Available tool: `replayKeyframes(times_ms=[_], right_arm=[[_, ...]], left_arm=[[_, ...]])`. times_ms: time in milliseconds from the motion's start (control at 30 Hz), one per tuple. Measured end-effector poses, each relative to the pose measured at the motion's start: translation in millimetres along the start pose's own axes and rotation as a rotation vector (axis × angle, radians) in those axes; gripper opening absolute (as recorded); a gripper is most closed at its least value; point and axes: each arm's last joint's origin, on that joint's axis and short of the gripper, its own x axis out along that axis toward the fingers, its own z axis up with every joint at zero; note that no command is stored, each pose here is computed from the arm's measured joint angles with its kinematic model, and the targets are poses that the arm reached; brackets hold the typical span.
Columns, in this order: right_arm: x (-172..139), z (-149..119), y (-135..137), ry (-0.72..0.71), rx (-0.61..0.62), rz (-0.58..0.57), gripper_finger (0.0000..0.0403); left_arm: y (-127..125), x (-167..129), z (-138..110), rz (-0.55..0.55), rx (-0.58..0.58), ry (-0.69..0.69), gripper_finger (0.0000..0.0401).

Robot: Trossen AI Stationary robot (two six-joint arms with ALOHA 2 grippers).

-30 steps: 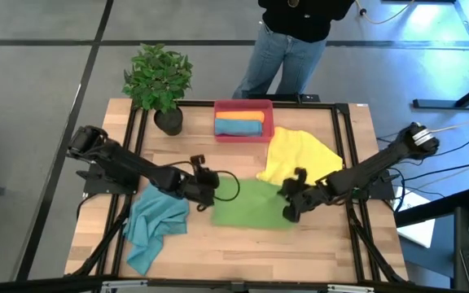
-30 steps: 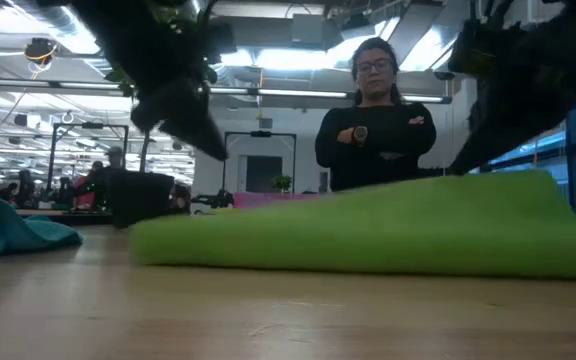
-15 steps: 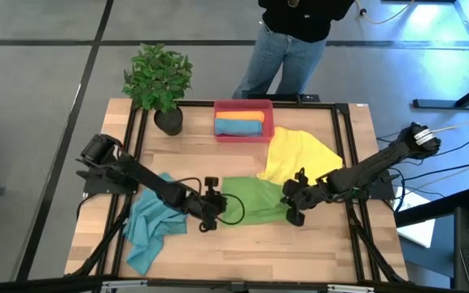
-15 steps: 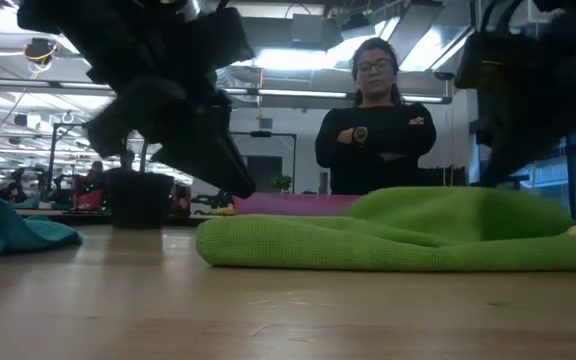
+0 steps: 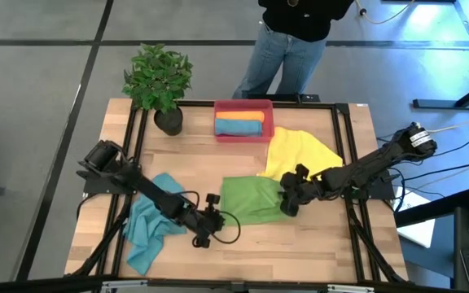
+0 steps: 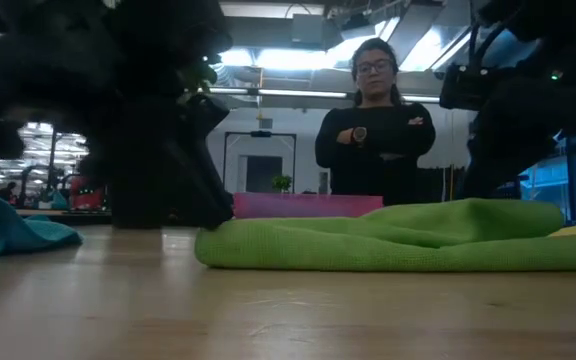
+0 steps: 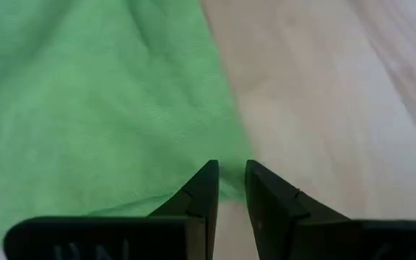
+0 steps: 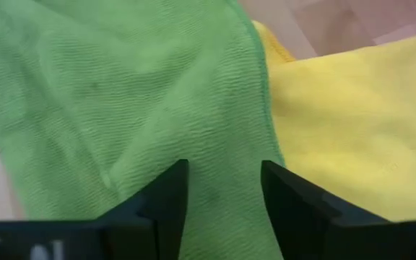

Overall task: Roll microfiber towels into tight, uniform cylinder then place into a basket
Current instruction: Fold the green towel

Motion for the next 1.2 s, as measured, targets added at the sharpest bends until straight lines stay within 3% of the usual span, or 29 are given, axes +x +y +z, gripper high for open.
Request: replayKeyframes(times_ms=[233,467,667,833,1033,1200], right_arm=[[2,2,-6,0.002,-0.012,-0.035,0.0197],[4,0,-23,0.046,0.011,-0.197,0.0197],[7,-1,-43,0.128,0.095,-0.298,0.0196],[9,-2,-65,0.279,0.184,-0.339,0.0157],[15,9,-97,0.319,0.192,-0.393,0.0096],[21,18,-132,0.348,0.245,-0.372,0.0074]], left_arm=[[-14,-1,-3,-0.068,0.023,0.003,0.006],[-23,11,-14,-0.133,-0.011,0.065,0.006],[-25,0,-12,-0.161,-0.013,0.068,0.0059],[-25,-20,0,-0.169,-0.02,0.0,0.0059],[-23,-29,7,-0.152,-0.029,-0.037,0.0059],[-23,-30,7,-0.15,-0.027,-0.039,0.0059]])
